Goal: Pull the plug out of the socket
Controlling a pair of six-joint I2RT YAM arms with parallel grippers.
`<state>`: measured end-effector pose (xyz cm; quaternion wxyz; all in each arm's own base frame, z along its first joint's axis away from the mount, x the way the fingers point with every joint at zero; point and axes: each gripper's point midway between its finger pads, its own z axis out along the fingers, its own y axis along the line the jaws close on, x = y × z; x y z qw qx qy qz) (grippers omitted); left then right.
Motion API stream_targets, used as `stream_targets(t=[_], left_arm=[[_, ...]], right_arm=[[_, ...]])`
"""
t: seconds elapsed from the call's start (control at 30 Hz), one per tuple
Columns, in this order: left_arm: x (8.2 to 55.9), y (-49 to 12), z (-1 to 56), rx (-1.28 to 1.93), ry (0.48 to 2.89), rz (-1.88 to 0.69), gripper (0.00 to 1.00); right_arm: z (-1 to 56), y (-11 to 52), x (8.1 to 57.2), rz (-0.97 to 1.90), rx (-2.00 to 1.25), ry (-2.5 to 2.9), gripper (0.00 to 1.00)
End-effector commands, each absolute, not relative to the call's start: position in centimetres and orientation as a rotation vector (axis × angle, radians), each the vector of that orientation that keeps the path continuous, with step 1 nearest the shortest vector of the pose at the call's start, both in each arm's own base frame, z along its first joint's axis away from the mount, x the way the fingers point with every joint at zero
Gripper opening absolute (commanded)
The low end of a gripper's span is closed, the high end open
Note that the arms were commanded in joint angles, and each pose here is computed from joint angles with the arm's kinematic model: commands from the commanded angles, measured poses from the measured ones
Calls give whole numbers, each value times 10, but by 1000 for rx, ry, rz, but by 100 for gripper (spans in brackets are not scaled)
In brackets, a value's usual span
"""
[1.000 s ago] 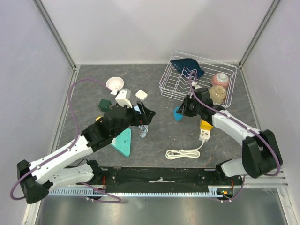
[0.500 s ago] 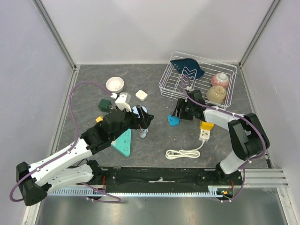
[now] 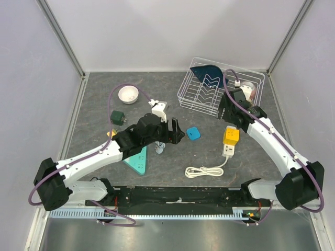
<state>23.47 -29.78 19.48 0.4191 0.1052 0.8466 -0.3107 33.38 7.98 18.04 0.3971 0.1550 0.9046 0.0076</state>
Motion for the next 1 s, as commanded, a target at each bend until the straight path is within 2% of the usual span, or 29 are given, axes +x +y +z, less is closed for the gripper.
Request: stream_targets(t=[0.0, 0.17, 0.43, 0.53, 0.67, 0.73, 0.77, 0.8, 0.97], left_arm=[[232, -330, 213, 341, 2070, -894, 89], [218, -365, 201, 397, 2083, -1038, 85], [195, -414, 179, 498, 2089, -1256, 75], [189, -439, 172, 518, 2087, -1364, 64], [184, -469, 173, 491, 2057, -1561, 28], [186, -482, 185, 422, 2001, -1679, 16], [186, -488, 171, 404, 2027, -1702, 6], [188, -493, 176, 361, 2017, -1756, 2], [200, -517, 169, 252, 1992, -1868, 2]], right_arm=[[164, 33, 297, -277, 419, 2372, 85], [150, 30, 293, -321, 397, 2412, 89], [121, 37, 296, -315, 360, 2483, 86], [108, 36, 295, -328, 357, 2508, 83], [96, 34, 294, -342, 352, 2529, 78], [94, 33, 294, -330, 358, 2533, 74], [93, 34, 294, -323, 357, 2535, 72], [93, 33, 295, -318, 361, 2531, 68], [91, 33, 294, -294, 364, 2537, 54]])
